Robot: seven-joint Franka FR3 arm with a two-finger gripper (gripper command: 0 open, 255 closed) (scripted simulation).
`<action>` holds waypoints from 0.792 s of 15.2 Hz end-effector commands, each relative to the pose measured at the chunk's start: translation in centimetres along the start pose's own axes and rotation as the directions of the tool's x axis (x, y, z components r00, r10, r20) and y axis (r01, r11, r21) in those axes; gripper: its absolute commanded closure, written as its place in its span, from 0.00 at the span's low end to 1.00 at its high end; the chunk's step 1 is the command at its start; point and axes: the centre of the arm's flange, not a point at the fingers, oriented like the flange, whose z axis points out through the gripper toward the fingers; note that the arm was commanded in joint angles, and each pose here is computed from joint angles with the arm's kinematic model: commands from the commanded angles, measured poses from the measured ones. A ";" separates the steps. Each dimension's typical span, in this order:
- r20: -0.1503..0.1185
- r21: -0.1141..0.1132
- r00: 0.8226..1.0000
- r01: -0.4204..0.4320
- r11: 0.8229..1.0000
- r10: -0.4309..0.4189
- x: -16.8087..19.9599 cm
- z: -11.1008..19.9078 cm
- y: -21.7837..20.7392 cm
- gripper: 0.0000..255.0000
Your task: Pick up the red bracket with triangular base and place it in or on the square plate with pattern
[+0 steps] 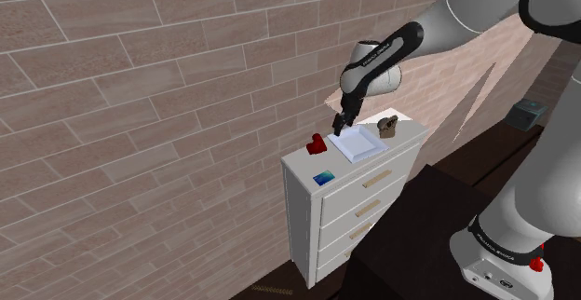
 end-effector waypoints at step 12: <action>-0.103 0.050 0.994 0.044 0.998 -0.039 10.3 11.8 4.4 0.00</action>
